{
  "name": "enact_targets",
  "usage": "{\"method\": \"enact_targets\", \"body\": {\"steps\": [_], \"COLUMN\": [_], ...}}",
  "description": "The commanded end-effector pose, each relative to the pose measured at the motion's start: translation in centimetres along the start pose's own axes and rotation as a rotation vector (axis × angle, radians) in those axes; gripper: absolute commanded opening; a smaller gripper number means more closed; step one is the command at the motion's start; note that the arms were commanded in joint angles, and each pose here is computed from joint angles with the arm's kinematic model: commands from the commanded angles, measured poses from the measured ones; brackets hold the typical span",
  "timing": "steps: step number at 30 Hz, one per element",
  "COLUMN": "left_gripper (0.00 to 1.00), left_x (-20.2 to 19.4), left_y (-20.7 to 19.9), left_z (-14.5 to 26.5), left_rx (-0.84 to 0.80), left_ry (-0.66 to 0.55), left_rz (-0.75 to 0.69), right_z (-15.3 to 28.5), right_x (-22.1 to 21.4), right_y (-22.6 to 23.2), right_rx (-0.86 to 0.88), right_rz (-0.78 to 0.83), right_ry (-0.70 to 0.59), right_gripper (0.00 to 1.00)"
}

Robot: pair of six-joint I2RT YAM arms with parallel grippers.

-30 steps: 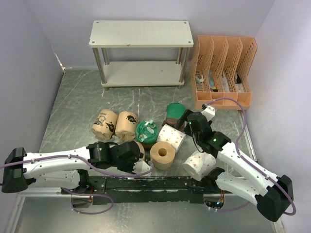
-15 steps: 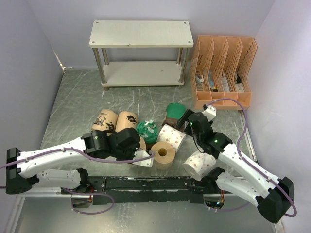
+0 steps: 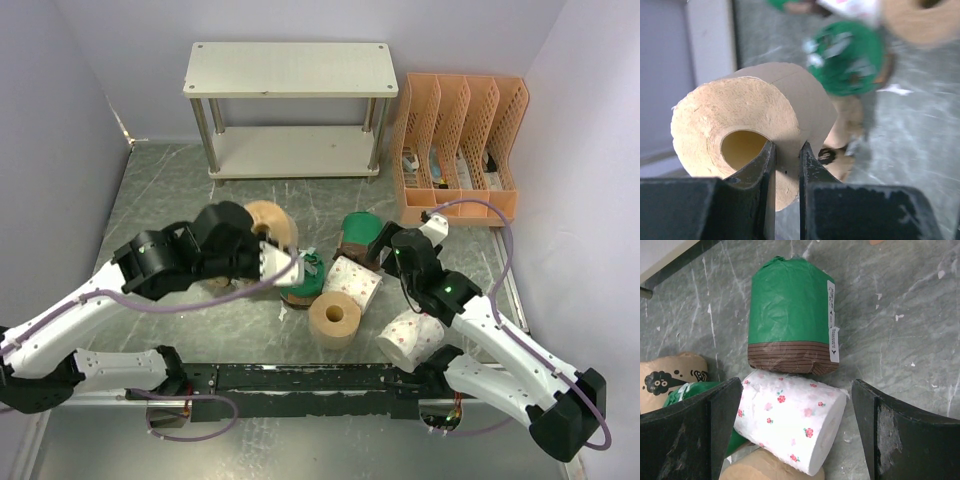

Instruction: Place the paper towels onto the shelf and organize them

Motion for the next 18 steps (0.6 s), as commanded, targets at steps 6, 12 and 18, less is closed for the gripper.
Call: {"method": "enact_targets", "body": {"steps": [6,12,18], "left_gripper": [0.13,0.09,0.07], "left_x": [-3.9,-5.7,-7.4], "left_y": [14.4,22.3,26.6], "left_z": [-5.9,-10.6,-15.0], "left_rx": [0.363,0.551,0.589], "left_ry": [0.038,0.014,0.017], "left_rz": [0.237,0.322,0.355], "right_z": [0.0,0.4,1.1], "right_x": [1.5,1.4,1.2], "right_y": [0.4,0.1,-0.8], "right_rx": [0.018,0.039,0.020], "right_rz": [0.012,-0.001,0.013], "right_ry": [-0.043,-0.055,-0.066], "right_gripper": [0.91,0.91,0.91]}}
Point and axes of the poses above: each gripper's point midway between its finger pads, its own z axis back along the fingers, its own y axis along the line the jaws close on, x = y × z, the point moved 8 cm from there along z, back along the fingers, and after that the axes turned 10 degrees about z, right-handed, at the moved point
